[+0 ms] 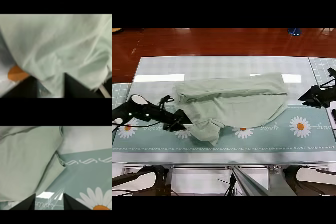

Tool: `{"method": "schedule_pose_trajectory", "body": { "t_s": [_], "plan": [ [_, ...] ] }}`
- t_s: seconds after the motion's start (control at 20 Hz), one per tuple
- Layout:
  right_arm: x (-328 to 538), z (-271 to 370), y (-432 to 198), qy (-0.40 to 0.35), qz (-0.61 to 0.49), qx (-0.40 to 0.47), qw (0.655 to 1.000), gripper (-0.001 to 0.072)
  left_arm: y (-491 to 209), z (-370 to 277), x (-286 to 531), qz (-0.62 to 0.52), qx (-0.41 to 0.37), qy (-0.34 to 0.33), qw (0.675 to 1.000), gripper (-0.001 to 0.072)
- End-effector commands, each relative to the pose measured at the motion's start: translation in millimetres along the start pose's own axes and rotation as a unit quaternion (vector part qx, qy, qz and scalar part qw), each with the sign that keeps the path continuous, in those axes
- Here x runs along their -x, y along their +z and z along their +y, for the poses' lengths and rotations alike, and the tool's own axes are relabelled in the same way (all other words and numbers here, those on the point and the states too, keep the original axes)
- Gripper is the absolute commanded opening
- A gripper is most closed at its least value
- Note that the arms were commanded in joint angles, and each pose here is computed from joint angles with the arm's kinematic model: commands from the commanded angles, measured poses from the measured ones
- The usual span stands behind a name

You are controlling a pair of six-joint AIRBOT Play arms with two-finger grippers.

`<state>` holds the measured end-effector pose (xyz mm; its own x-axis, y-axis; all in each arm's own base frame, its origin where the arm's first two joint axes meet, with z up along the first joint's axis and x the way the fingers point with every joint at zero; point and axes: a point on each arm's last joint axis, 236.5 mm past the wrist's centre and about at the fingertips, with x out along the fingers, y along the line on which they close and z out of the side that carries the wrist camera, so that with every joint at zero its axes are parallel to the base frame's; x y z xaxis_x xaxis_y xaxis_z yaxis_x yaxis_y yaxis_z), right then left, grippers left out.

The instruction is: Fold the shirts.

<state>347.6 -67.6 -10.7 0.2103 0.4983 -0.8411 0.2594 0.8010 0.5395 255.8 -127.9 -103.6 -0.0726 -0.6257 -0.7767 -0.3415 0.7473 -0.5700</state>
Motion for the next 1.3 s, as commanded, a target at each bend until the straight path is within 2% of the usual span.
{"method": "schedule_pose_trajectory", "body": {
  "t_s": [0.0, 0.1, 0.2, 0.5, 0.75, 0.95, 1.0, 1.05, 1.2, 1.25],
  "plan": [
    [9.3, 6.3, 5.6, -0.002, -0.027, 0.013, 1.000, 0.0435, 13.0, -15.2, -17.2, -0.025, 0.007, -0.020, 0.999, 0.0025],
    [11.1, -6.9, 0.8, -0.033, -0.018, 0.018, 0.999, 0.0439, 9.7, -15.6, -16.8, -0.018, -0.008, -0.020, 1.000, 0.0022],
    [4.4, -18.0, -5.5, -0.047, -0.010, 0.013, 0.999, 0.0496, 3.5, -16.5, -14.6, -0.006, -0.022, -0.025, 0.999, 0.0022],
    [-43.5, -11.6, -0.5, 0.026, -0.066, -0.068, 0.995, 0.0492, -2.1, -19.8, -10.6, 0.003, -0.039, -0.031, 0.999, 0.0022],
    [-70.3, -27.1, -10.8, 0.010, -0.076, -0.095, 0.993, 0.0475, -2.1, -21.4, -9.0, 0.001, -0.045, -0.031, 0.998, 0.0022],
    [-92.3, -20.0, -5.0, -0.013, -0.095, -0.081, 0.992, 0.0475, -2.0, -21.4, -8.9, 0.001, -0.046, -0.031, 0.998, 0.0022],
    [-96.2, -16.8, -0.3, -0.018, -0.104, -0.080, 0.991, 0.0455, -2.1, -21.4, -9.0, 0.001, -0.049, -0.032, 0.998, 0.0022],
    [-99.7, -13.9, 3.8, -0.024, -0.111, -0.081, 0.990, 0.0396, -1.9, -21.5, -8.9, 0.000, -0.049, -0.032, 0.998, 0.0022],
    [-104.0, -7.8, 11.1, -0.028, -0.127, -0.090, 0.987, 0.0121, -1.8, -21.7, -8.7, 0.000, -0.053, -0.032, 0.998, 0.0022],
    [-100.4, -8.0, 12.1, -0.027, -0.130, -0.090, 0.987, 0.0049, -0.5, -23.1, -7.6, -0.001, -0.057, -0.032, 0.998, 0.0022]
  ]
}}
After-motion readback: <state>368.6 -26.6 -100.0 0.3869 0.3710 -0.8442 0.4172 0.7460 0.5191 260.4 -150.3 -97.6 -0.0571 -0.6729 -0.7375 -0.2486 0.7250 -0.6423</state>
